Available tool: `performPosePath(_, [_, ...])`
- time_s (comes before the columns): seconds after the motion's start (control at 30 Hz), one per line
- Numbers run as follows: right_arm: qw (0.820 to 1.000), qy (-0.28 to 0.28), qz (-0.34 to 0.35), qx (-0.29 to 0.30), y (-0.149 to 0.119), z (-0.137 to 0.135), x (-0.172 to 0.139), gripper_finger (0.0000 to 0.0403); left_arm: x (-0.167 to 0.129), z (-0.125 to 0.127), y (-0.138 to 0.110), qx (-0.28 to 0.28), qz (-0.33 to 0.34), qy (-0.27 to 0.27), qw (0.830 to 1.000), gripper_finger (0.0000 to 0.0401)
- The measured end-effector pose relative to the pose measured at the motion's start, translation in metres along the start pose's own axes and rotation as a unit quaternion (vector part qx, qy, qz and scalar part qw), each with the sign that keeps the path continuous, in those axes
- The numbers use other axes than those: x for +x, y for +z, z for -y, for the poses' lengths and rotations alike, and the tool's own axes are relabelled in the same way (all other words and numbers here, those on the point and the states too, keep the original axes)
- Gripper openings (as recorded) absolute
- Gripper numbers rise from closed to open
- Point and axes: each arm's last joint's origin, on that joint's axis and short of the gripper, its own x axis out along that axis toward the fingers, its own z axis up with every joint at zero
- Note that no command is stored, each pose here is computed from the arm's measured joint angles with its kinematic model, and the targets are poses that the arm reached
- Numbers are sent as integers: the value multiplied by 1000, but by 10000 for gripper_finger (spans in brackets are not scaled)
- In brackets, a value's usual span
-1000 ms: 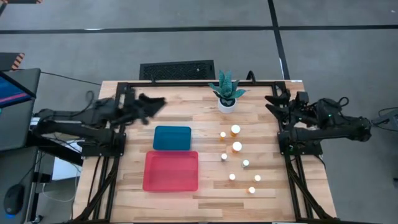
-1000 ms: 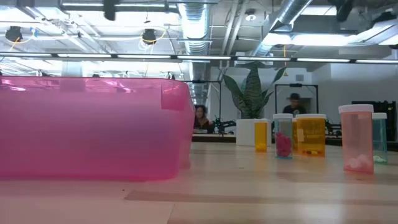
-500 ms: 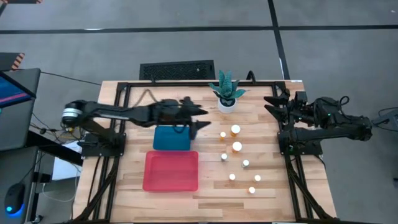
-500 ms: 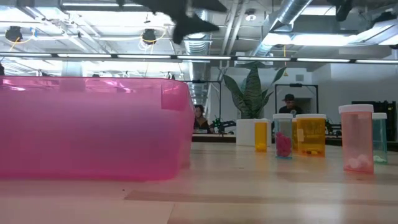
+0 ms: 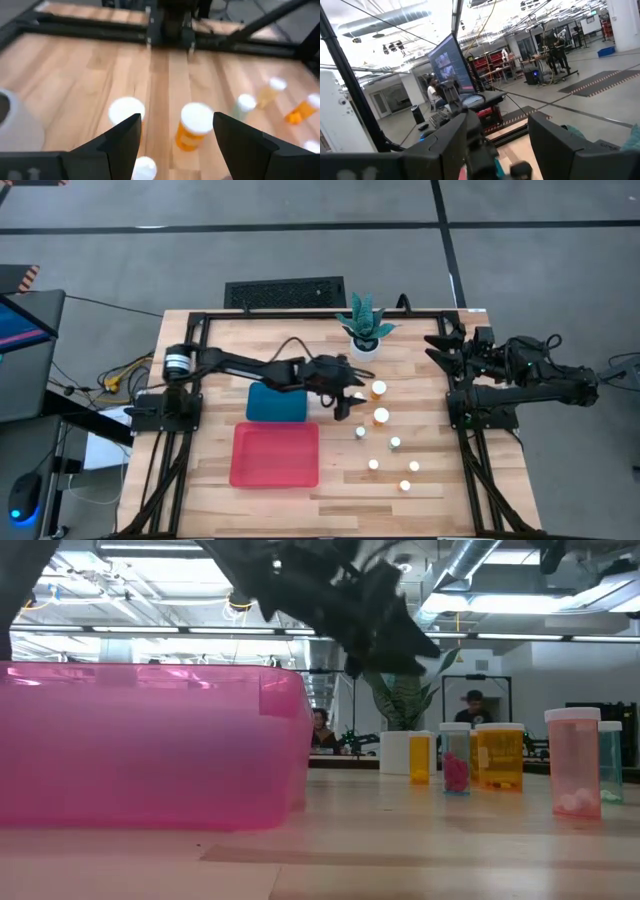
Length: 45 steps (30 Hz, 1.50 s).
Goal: Pick and place medicine bottles into bin by pill shape (circle, oval)
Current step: Put the orange tablet bottle into the blue bin
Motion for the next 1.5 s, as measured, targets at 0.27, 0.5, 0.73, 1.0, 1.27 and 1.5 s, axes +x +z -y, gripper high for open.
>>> performPosePath(0.27, [1000,2,-1,1,0,0,0,223,23,-4,-12,40,-39,10,998,239])
performPosePath(0.5, [1000,2,-1,1,0,0,0,223,22,-7,-19,75,-80,42,993,239])
performPosePath(0.73, [1000,2,-1,0,0,0,0,223,26,-5,-27,82,-95,25,992,239])
performPosePath(1.0, [1000,2,-1,0,0,0,0,223,30,-7,-28,98,-86,26,991,239])
performPosePath(1.27, [1000,2,-1,0,0,0,0,224,29,-11,-29,117,-93,22,989,239])
performPosePath(1.5, [1000,2,-1,0,0,0,0,224,36,-15,-34,125,-93,20,988,239])
